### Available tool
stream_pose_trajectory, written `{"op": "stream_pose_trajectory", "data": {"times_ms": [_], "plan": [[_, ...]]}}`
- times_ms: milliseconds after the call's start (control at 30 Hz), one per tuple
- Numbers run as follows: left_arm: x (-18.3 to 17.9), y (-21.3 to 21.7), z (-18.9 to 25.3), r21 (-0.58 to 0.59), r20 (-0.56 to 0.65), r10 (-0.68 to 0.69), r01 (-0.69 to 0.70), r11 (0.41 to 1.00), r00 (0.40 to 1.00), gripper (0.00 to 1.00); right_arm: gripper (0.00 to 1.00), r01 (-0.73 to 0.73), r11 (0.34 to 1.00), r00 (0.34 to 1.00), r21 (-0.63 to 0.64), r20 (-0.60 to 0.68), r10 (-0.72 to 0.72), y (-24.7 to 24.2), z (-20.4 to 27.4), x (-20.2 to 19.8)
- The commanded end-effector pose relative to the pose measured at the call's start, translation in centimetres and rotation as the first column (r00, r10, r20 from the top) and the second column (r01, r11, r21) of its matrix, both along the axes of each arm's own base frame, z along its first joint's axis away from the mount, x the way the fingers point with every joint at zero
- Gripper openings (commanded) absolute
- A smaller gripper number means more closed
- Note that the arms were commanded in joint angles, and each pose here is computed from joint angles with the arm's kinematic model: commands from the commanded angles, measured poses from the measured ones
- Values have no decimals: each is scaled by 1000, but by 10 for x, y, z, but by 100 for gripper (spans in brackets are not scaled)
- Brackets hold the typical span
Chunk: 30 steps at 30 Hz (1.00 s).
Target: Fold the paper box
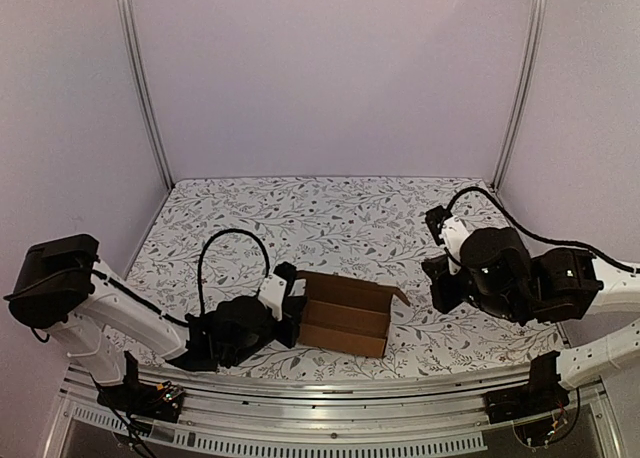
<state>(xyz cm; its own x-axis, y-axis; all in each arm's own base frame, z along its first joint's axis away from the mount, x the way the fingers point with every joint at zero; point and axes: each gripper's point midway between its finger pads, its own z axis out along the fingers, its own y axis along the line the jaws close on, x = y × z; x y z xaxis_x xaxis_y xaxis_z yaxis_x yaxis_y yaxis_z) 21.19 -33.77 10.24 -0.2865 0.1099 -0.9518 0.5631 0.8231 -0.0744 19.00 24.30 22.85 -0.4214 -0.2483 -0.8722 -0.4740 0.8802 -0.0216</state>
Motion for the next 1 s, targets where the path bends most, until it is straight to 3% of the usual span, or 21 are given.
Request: {"op": "stream_pose_trajectory", "data": {"times_ms": [0, 233, 367, 867, 967], "plan": [[-7, -1, -4, 19, 20, -17, 17, 1000, 1000, 0, 0, -46, 992, 998, -120, 41, 52, 25, 21, 19], [-15, -4, -2, 11, 47, -37, 36, 999, 998, 0, 0, -152, 971, 988, -186, -40, 147, 90, 11, 48], [-20, -4, -3, -16, 61, -49, 50, 999, 997, 0, 0, -182, 957, 981, -226, -104, 162, 115, -24, 54], [-30, -7, -9, -11, 73, -77, 78, 997, 994, 0, 0, -236, 951, 952, -201, -242, 185, 140, -89, 33], [-32, -5, -9, -8, 77, -70, 71, 997, 995, 4, 0, -241, 947, 950, -211, -250, 186, 142, -96, 27]]}}
